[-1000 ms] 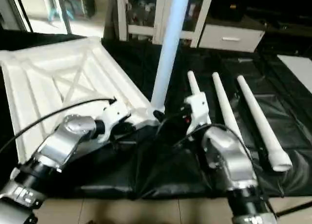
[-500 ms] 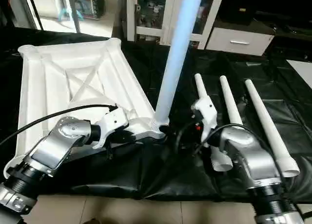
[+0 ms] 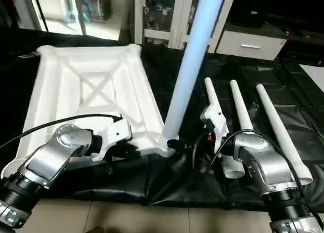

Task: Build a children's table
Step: Insert table leg to table base, then rotate leg to tighten

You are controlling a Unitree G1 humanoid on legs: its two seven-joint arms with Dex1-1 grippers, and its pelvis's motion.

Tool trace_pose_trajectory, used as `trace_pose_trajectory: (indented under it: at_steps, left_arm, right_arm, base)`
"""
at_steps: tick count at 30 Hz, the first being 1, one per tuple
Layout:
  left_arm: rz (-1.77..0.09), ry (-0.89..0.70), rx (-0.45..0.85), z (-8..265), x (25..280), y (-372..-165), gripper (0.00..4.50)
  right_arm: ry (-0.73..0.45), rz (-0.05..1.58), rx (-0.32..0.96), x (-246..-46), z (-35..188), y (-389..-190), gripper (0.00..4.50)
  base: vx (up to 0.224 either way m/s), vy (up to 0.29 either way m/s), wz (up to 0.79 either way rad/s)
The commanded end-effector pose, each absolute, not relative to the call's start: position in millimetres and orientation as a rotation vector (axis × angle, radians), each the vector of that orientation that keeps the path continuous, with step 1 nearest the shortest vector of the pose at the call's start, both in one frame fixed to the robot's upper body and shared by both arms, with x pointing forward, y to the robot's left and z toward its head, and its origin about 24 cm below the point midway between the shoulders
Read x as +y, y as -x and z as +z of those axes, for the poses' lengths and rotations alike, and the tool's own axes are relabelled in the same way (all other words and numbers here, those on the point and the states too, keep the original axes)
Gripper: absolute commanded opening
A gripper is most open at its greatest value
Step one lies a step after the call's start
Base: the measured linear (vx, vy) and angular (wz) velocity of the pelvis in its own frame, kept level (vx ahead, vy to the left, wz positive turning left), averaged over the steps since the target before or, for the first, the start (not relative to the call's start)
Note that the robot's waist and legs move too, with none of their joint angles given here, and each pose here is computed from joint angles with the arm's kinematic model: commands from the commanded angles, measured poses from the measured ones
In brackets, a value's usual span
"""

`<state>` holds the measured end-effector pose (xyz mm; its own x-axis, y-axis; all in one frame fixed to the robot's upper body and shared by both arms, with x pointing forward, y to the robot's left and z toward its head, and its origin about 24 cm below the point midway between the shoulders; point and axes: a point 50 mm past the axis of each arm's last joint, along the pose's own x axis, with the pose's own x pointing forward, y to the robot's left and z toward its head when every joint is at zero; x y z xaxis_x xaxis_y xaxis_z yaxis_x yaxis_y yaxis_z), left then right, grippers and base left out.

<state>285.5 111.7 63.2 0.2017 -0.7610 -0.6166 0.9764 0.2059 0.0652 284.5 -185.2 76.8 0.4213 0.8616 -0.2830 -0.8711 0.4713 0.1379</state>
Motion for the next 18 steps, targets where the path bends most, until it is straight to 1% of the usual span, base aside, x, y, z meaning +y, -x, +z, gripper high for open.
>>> trace_pose_trajectory:
  at_steps: [1, 7, 8, 10, 11, 12, 13, 16, 18]
  left_arm:
    - [-1.378, -0.513, 0.503, 61.9, 100.9, -276.8, 0.0]
    - [-1.392, -0.523, 0.512, 62.1, 101.9, -275.9, 0.0]
    - [-1.393, -0.524, 0.513, 62.0, 102.0, -275.8, 0.0]
    - [-1.398, -0.525, 0.515, 62.1, 102.3, -275.6, 0.0]
    - [-1.399, -0.525, 0.516, 62.1, 102.3, -275.6, 0.0]
    - [-1.399, -0.525, 0.516, 62.1, 102.3, -275.6, 0.0]
    - [-1.401, -0.526, 0.517, 62.1, 102.4, -275.5, 0.0]
    - [-1.402, -0.527, 0.518, 61.8, 102.8, -275.3, 0.0]
    - [-1.403, -0.528, 0.519, 61.6, 103.0, -275.1, 0.0]
  right_arm:
    - [0.074, 1.101, 0.333, -188.9, 81.8, -287.4, 4.45]
    - [0.105, 1.146, 0.336, -188.0, 81.7, -289.1, 4.45]
    - [0.107, 1.15, 0.336, -187.8, 81.5, -289.2, 4.29]
    - [0.118, 1.164, 0.34, -186.8, 80.2, -290.5, 4.29]
    - [0.121, 1.167, 0.343, -186.6, 79.5, -291.0, 4.16]
    - [0.121, 1.167, 0.343, -186.6, 79.5, -291.0, 4.16]
    - [0.124, 1.173, 0.348, -186.4, 78.6, -291.6, 3.94]
    - [0.131, 1.181, 0.344, -185.0, 77.7, -294.5, 3.82]
    - [0.14, 1.183, 0.337, -184.4, 77.6, -295.8, 3.53]
  base:
    - [0.0, 0.0, 0.0]
    - [0.0, 0.0, 0.0]
    - [0.0, 0.0, 0.0]
    - [0.0, 0.0, 0.0]
    - [0.0, 0.0, 0.0]
    - [0.0, 0.0, 0.0]
    - [0.0, 0.0, 0.0]
    - [0.0, 0.0, 0.0]
    - [0.0, 0.0, 0.0]
